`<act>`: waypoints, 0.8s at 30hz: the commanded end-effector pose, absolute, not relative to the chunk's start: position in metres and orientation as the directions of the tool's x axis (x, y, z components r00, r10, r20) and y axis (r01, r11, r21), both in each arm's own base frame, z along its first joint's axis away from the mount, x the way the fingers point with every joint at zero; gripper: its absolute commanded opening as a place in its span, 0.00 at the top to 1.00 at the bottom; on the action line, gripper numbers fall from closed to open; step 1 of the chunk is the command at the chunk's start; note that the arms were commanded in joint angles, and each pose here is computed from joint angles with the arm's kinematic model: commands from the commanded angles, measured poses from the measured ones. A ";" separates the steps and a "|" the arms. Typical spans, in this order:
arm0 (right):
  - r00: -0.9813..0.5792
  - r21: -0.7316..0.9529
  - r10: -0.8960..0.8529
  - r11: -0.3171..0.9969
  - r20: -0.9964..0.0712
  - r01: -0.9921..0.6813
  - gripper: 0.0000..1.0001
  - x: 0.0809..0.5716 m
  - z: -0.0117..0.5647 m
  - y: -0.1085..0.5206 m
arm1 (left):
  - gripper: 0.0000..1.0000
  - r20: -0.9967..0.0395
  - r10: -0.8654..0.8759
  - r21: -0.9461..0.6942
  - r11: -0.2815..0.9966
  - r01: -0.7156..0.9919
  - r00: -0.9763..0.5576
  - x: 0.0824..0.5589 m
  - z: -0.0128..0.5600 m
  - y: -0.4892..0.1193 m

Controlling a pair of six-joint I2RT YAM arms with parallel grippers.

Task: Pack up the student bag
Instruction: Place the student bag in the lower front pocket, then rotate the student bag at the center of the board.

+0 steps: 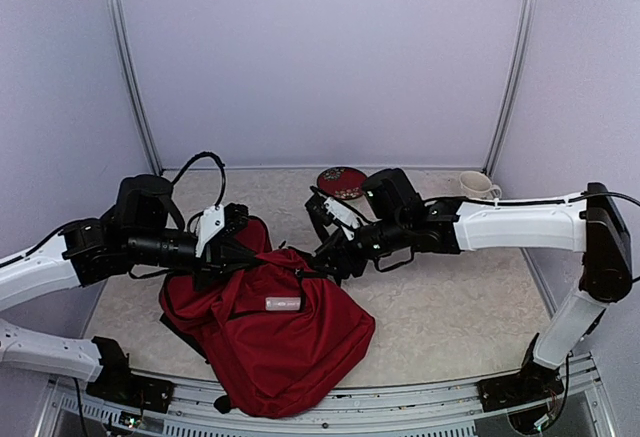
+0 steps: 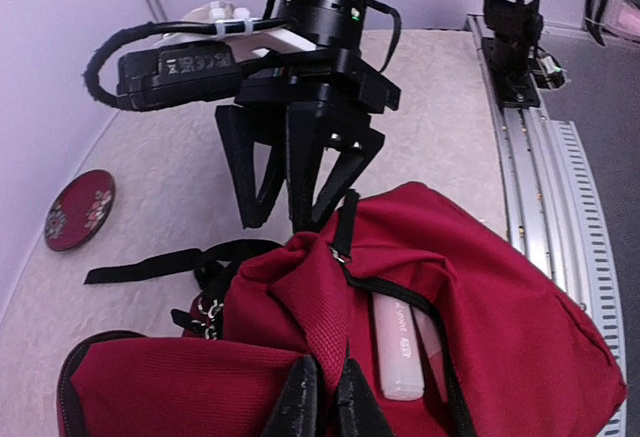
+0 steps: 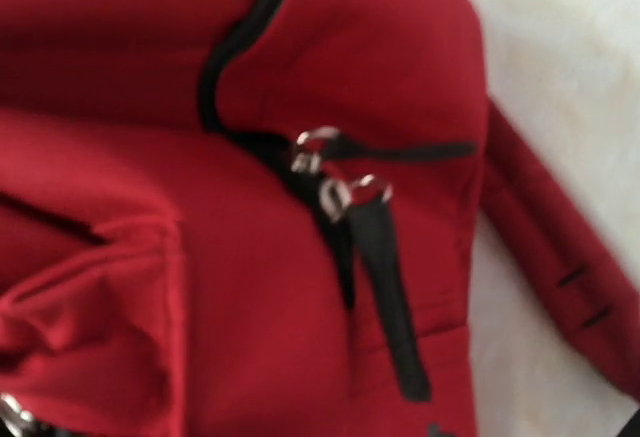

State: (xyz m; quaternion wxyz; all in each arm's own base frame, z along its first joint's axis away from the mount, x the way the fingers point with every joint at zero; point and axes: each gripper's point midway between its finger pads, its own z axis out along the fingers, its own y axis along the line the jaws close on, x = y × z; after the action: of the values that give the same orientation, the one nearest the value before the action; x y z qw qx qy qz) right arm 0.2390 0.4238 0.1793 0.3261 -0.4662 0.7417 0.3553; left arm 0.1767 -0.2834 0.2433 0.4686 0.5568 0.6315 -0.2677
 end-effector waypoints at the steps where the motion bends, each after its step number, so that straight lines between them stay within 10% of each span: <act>1: -0.346 0.265 -0.367 0.254 -0.863 -0.930 0.48 0.222 0.215 0.407 | 0.88 -0.879 0.448 0.202 0.035 0.979 0.165 0.149 0.260 -0.317; 6: -0.337 0.264 -0.340 0.244 -0.878 -0.933 0.45 0.202 0.215 0.383 | 0.87 -0.861 0.490 0.213 0.109 0.971 0.134 0.179 0.255 -0.339; 10: -0.376 0.277 -0.356 0.299 -0.856 -0.913 0.44 0.196 0.193 0.361 | 0.44 -0.868 0.496 0.263 0.385 0.884 0.043 0.228 0.271 -0.329; 13: -0.384 0.298 -0.350 0.274 -0.854 -0.914 0.44 0.185 0.187 0.354 | 0.32 -0.909 0.415 0.234 0.457 0.858 0.028 0.225 0.303 -0.321; 24: -0.457 0.435 -0.308 0.140 -0.835 -0.889 0.36 0.172 0.166 0.374 | 0.27 -0.881 0.085 -0.255 0.743 0.619 -0.466 0.161 0.252 -0.267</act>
State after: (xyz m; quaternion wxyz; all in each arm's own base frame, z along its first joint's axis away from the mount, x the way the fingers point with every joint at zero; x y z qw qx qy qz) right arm 0.1717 0.3604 0.1692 0.3117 -0.4351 0.7082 0.4605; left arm 0.1510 -0.2990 0.3239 0.5347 0.3766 0.6910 -0.3079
